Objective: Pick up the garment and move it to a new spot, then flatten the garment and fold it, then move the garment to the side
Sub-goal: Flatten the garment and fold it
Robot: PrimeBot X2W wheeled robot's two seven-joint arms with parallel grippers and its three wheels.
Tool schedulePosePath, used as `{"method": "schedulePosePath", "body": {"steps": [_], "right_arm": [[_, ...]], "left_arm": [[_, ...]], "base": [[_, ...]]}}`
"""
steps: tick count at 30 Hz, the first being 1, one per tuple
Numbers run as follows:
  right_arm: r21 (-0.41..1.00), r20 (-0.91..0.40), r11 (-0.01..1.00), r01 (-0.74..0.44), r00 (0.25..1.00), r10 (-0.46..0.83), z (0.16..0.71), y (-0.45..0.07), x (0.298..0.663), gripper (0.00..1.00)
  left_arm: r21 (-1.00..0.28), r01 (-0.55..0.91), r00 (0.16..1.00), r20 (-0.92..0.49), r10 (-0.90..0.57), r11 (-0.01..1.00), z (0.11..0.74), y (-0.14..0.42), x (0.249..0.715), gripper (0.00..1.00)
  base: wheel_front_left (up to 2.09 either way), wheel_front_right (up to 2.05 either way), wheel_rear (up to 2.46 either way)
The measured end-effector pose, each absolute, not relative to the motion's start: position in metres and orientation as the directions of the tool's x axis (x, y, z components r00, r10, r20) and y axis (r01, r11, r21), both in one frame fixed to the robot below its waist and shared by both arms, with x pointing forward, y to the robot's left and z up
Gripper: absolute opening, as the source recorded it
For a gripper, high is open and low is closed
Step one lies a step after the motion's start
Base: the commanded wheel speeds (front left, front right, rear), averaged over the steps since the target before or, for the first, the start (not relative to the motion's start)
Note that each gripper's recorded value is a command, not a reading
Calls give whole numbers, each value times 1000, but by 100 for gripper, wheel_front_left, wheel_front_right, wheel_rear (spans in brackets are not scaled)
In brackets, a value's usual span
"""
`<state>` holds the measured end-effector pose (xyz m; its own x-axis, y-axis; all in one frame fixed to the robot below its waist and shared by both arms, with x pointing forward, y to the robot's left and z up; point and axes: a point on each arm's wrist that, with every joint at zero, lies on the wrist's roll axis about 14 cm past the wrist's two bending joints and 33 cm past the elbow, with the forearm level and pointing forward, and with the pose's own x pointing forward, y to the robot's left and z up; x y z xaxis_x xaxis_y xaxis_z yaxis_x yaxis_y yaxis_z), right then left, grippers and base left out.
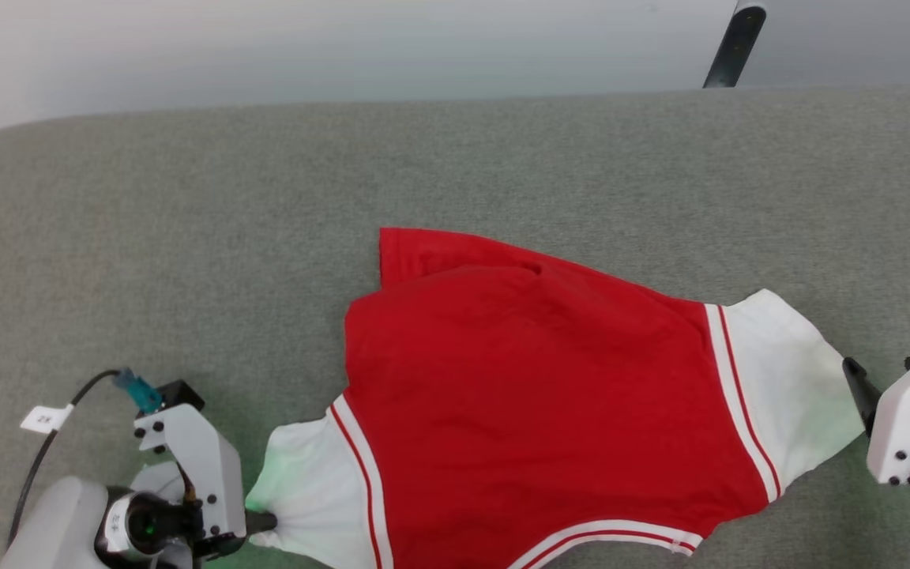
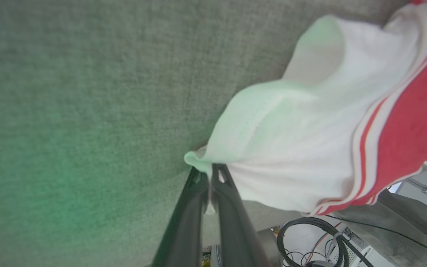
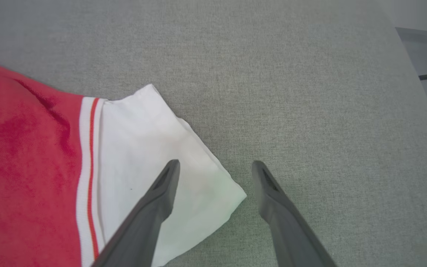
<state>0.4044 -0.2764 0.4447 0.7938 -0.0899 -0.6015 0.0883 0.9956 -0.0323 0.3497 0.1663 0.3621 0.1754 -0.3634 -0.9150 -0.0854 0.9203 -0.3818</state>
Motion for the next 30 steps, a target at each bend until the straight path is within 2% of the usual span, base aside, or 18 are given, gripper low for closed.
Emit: {"method": "schedulePosePath", "body": {"steps": [9, 22, 23, 24, 30], "right_arm": [[-40, -762, 994, 106, 640, -99, 418, -291, 400, 100], [15, -877, 988, 154, 477, -61, 381, -286, 393, 100], [20, -878, 987, 157, 475, -58, 379, -285, 394, 36], [28, -881, 987, 160, 471, -52, 378, -284, 396, 0], [50, -889, 989, 142, 457, -21, 377, -275, 400, 0]], "left_arm": [[-393, -76, 182, -909, -375, 916, 357, 166, 354, 0], [-406, -72, 176, -904, -390, 911, 347, 166, 361, 0], [-406, -72, 175, -904, -389, 911, 347, 166, 362, 0], [-406, -73, 173, -905, -390, 911, 346, 166, 362, 0], [-406, -78, 176, -905, -388, 911, 347, 166, 365, 0]], "base": [[0, 0, 0], [0, 0, 0], [0, 0, 0], [0, 0, 0], [0, 0, 0]]}}
